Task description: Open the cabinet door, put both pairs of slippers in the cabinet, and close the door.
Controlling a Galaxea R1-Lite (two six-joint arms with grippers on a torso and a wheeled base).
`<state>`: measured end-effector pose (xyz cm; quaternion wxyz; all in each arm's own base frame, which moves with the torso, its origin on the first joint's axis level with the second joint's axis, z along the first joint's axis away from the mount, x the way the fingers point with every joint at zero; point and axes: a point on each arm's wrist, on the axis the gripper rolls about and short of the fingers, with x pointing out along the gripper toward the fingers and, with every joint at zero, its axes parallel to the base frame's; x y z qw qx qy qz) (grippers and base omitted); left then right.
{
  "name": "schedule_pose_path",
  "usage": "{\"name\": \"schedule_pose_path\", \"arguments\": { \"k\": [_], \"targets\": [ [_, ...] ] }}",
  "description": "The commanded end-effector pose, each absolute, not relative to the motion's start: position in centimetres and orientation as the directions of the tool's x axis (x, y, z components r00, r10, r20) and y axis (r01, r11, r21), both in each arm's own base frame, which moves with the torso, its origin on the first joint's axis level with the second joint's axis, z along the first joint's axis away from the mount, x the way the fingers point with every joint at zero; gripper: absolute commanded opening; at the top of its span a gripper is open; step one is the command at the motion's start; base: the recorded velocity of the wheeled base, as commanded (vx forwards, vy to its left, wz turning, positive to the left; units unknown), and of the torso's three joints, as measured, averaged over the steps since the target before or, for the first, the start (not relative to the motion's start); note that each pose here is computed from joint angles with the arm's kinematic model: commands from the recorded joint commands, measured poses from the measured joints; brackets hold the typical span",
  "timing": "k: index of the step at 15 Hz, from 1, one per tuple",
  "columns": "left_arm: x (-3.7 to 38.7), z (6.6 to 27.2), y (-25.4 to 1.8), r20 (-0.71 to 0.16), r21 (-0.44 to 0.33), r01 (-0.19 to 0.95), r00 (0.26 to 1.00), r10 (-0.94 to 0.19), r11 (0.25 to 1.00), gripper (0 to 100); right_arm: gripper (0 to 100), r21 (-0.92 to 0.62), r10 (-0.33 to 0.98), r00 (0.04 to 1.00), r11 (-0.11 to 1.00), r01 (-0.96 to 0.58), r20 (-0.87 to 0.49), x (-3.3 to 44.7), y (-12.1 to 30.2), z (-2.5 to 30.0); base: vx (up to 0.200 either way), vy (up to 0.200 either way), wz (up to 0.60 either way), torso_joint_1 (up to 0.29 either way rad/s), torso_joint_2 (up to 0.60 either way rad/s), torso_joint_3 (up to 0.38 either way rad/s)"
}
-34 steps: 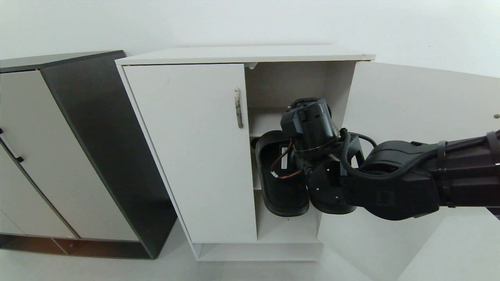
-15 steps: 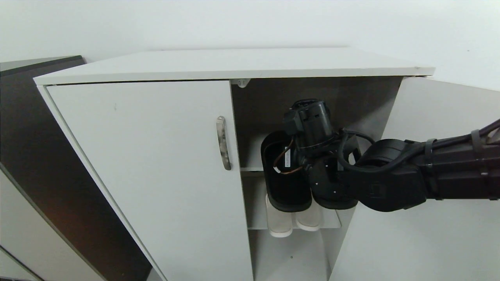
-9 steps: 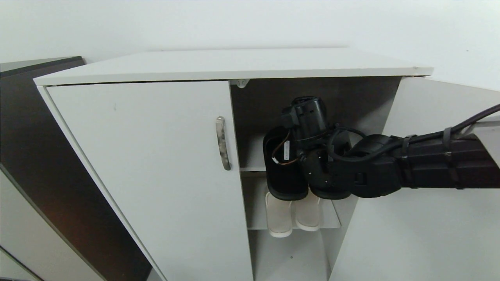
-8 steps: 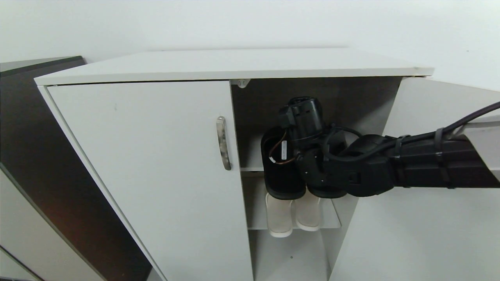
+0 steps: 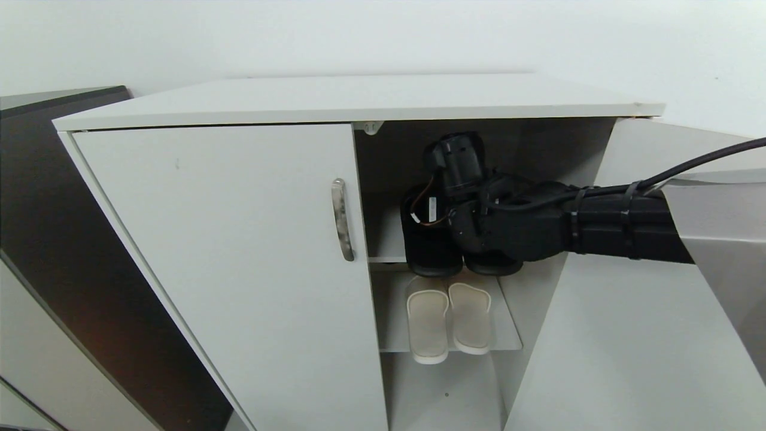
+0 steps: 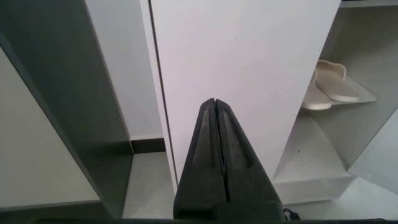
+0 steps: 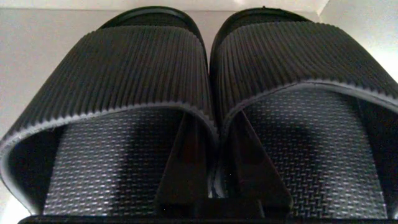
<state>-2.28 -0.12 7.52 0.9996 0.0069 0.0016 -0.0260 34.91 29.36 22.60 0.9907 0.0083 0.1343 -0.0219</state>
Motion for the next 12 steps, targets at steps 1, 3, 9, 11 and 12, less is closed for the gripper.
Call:
{"name": "schedule_pose_path", "arguments": {
  "k": [1, 3, 9, 11, 12],
  "targets": [
    [-2.3, 7.5, -0.1, -0.005, 0.014, 0.052, 0.999, -0.052, 0.999, 0, 0, 0.013, -0.054, 0.963, 0.998, 0.059, -0.265, 36.3, 29.7, 22.4, 0.000, 0.000, 0.00, 0.000, 0.00, 0.000],
    [-2.3, 7.5, -0.1, -0.005, 0.014, 0.052, 0.999, -0.052, 0.999, 0, 0, -0.002, -0.069, 0.958, 0.997, 0.072, -0.280, 37.1, 29.6, 21.3, 0.000, 0.000, 0.00, 0.000, 0.00, 0.000],
    [-2.3, 7.5, -0.1, -0.003, 0.014, 0.052, 0.999, -0.052, 0.999, 0, 0, -0.006, -0.076, 0.956, 0.997, 0.078, -0.284, 37.4, 29.5, 21.0, 0.000, 0.000, 0.00, 0.000, 0.00, 0.000],
    [-2.3, 7.5, -0.1, -0.005, 0.014, 0.052, 0.999, -0.052, 0.999, 0, 100, -0.005, -0.076, 0.956, 0.997, 0.078, -0.284, 37.4, 29.5, 21.0, 0.000, 0.000, 0.00, 0.000, 0.00, 0.000],
    [-2.3, 7.5, -0.1, -0.005, 0.014, 0.052, 0.999, -0.052, 0.999, 0, 100, -0.001, -0.077, 0.957, 0.997, 0.080, -0.280, 37.4, 29.5, 21.2, 0.000, 0.000, 0.00, 0.000, 0.00, 0.000]
  ]
}}
